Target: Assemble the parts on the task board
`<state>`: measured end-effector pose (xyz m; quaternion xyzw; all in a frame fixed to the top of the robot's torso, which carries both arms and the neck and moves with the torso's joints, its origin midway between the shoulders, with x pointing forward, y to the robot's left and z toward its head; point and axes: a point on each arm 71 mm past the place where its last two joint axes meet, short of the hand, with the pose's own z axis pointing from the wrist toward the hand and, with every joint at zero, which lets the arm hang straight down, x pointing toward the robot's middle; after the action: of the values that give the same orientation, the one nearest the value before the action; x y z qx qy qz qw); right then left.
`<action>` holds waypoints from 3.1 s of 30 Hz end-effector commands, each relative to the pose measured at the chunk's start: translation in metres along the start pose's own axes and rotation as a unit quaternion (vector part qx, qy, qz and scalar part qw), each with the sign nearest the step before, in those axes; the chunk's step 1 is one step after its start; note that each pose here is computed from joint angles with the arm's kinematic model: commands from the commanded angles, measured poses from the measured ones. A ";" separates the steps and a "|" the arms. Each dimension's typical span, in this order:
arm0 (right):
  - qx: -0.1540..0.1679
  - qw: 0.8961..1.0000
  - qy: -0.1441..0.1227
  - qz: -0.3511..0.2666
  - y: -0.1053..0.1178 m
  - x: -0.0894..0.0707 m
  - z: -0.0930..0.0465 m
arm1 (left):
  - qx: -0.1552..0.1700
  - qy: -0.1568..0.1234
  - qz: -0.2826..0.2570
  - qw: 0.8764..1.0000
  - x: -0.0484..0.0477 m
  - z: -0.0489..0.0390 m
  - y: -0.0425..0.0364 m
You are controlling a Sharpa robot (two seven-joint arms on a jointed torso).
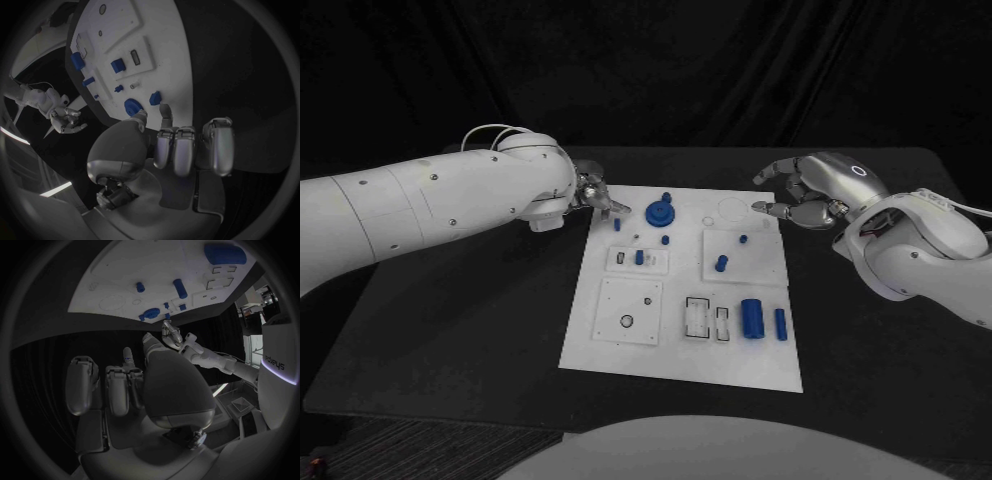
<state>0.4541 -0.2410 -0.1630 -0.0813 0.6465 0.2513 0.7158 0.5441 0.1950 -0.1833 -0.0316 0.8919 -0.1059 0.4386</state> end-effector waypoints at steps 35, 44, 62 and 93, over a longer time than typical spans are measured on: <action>0.008 1.000 0.006 -0.002 -0.002 0.002 -0.001 | 0.011 0.027 0.008 1.000 0.0135 0.0047 -0.0063; 0.009 1.000 0.008 -0.001 -0.002 0.004 -0.001 | 0.014 0.028 0.008 0.999 0.0139 0.0049 -0.0069; 0.012 1.000 0.009 -0.001 -0.002 0.004 -0.001 | 0.019 0.021 0.002 1.000 0.0131 0.0035 -0.0032; 0.016 1.000 0.007 0.000 -0.003 0.002 -0.005 | 0.029 0.039 0.015 0.999 0.0339 -0.0418 -0.0133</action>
<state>0.4520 -0.2444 -0.1659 -0.0771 0.6534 0.2461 0.7117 0.4900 0.1840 -0.1835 0.0040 0.9053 -0.1321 0.4038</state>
